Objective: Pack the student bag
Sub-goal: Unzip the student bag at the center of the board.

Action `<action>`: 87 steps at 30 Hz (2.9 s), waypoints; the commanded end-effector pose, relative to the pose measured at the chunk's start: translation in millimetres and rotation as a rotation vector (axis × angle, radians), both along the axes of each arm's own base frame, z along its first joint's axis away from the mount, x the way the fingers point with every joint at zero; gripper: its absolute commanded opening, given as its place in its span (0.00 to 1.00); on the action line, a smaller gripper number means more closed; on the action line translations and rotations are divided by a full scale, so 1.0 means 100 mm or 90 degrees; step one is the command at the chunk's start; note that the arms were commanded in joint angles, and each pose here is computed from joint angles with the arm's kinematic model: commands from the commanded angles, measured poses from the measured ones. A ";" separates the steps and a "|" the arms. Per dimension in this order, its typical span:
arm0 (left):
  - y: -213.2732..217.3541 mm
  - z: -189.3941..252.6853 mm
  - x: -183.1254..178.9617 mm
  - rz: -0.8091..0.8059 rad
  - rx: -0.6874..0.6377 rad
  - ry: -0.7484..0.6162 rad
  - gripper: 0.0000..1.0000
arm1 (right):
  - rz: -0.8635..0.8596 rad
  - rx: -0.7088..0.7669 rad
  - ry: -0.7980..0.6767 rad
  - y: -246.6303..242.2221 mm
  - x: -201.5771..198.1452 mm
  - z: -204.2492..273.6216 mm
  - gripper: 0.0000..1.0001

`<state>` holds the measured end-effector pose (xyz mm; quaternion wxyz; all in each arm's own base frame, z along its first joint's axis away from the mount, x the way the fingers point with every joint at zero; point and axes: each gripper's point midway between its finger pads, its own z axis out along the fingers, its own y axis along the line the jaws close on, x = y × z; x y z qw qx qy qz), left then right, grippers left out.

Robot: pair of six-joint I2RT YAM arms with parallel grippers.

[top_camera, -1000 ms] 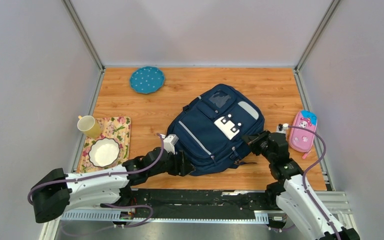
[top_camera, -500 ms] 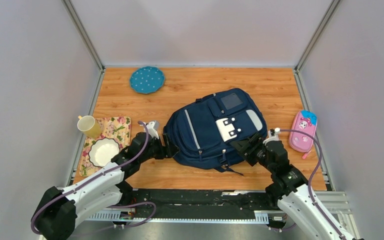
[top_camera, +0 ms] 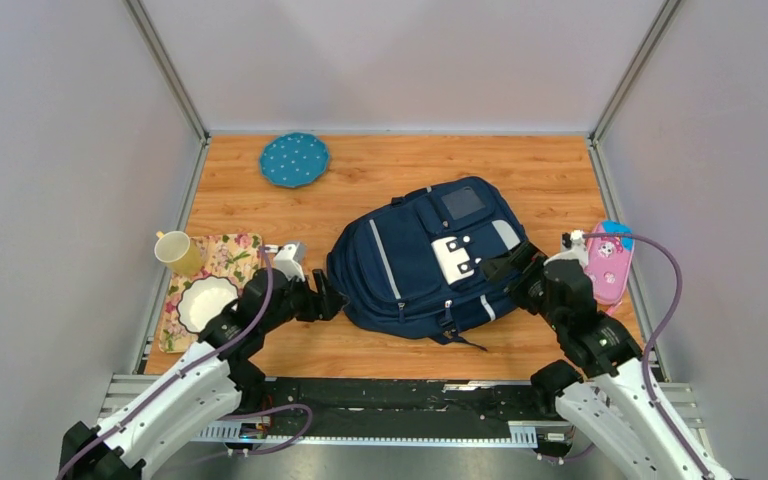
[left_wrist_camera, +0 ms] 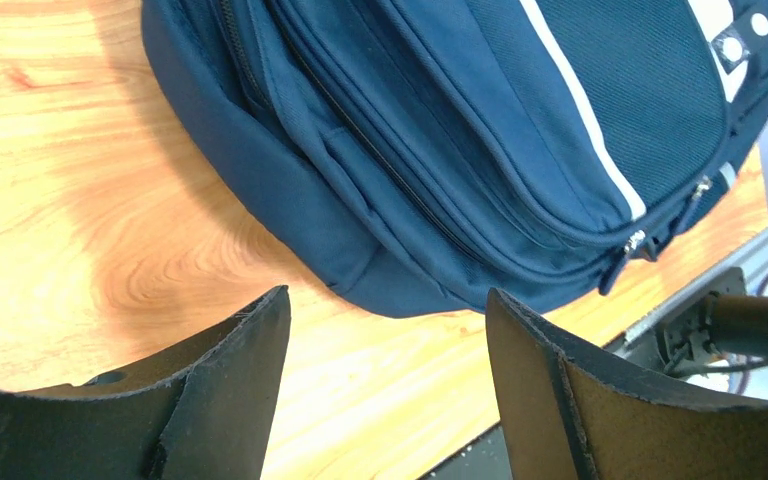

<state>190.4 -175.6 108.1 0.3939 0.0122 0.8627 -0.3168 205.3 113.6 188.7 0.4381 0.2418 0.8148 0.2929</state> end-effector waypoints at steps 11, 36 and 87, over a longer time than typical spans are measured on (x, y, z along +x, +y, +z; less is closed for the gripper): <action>-0.34 0.10 -0.40 -0.089 -0.042 0.022 0.79 | -0.120 -0.185 -0.069 -0.54 0.40 0.50 1.00; -1.21 0.66 -0.61 -0.285 -0.024 -0.087 0.80 | -0.036 0.197 0.112 -0.16 0.42 -0.71 0.49; -1.39 -0.25 -0.37 -0.149 0.063 0.025 0.35 | 0.064 0.219 0.046 0.37 -0.02 -0.36 0.27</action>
